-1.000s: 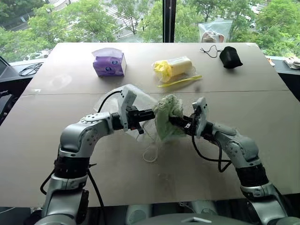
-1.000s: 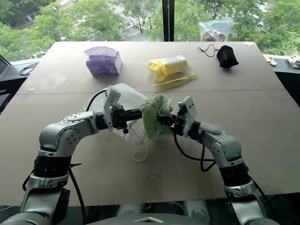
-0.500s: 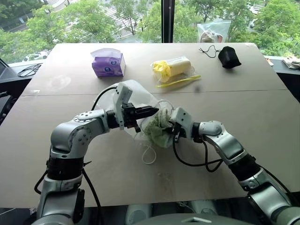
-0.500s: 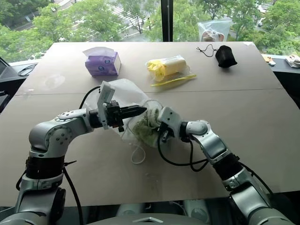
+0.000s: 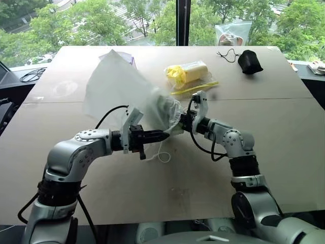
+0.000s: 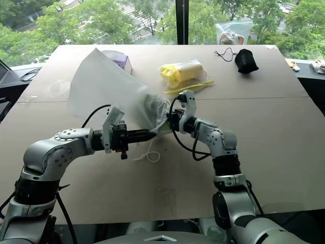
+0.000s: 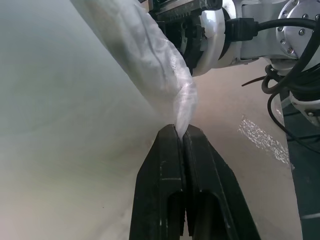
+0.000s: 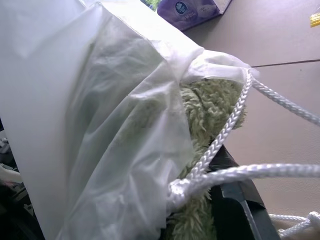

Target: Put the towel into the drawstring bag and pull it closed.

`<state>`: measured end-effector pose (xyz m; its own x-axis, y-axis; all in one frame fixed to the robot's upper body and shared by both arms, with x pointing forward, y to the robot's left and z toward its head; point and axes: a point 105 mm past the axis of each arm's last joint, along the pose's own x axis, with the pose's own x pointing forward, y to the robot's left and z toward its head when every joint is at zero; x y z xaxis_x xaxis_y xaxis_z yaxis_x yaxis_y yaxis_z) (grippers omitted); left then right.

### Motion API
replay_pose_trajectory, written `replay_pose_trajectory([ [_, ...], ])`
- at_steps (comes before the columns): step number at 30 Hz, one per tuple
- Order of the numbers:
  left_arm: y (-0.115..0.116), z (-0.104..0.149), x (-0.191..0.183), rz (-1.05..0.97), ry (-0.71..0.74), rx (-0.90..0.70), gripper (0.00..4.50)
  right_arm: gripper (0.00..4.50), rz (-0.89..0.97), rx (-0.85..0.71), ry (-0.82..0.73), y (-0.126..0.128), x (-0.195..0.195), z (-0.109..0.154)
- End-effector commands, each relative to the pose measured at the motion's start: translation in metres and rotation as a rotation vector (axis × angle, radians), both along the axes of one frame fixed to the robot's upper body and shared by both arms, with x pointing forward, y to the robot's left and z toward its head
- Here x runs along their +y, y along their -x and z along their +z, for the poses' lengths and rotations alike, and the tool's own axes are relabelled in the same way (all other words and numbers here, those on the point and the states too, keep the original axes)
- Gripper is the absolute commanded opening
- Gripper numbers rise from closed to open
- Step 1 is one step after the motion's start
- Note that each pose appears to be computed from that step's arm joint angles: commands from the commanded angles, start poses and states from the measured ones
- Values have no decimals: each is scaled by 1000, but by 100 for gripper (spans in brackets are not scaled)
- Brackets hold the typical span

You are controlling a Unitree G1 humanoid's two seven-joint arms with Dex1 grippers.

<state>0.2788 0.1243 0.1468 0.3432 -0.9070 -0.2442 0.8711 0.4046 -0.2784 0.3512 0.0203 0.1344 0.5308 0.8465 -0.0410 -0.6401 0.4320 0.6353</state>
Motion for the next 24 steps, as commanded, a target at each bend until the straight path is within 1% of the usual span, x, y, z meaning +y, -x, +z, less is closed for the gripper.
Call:
replay_pose_trajectory([
  [1, 4, 14, -20, -64, 43, -44, 0, 1, 77, -20, -61, 7, 22, 16],
  [4, -1, 18, -21, -46, 61, -49, 0, 1, 157, -30, -89, 19, 25, 16],
  [5, -3, 19, -18, -32, 66, -50, 0, 103, 143, -35, -60, 19, 22, 13],
  [6, -5, 20, -16, -21, 69, -50, 0, 147, 120, -41, -31, 17, 18, 10],
  [7, -7, 21, -13, -5, 75, -49, 0, 222, 105, -44, -20, 16, 13, 8],
  [11, -16, 26, 1, 72, 96, -49, 0, 222, 56, -153, 61, 21, -19, 7],
  [13, -20, 30, 4, 91, 108, -53, 0, 222, 38, -186, 76, 23, -26, 8],
  [17, -24, 36, 7, 102, 115, -68, 0, 222, 30, -217, 125, 29, -30, 2],
  [21, -24, 39, 6, 96, 117, -69, 0, 222, 56, -254, 178, 32, -20, -6],
  [22, -24, 39, 6, 94, 117, -68, 0, 200, 69, -253, 186, 32, -14, -8],
  [24, -23, 38, 5, 87, 114, -63, 0, 137, 90, -245, 178, 30, -1, -12],
])
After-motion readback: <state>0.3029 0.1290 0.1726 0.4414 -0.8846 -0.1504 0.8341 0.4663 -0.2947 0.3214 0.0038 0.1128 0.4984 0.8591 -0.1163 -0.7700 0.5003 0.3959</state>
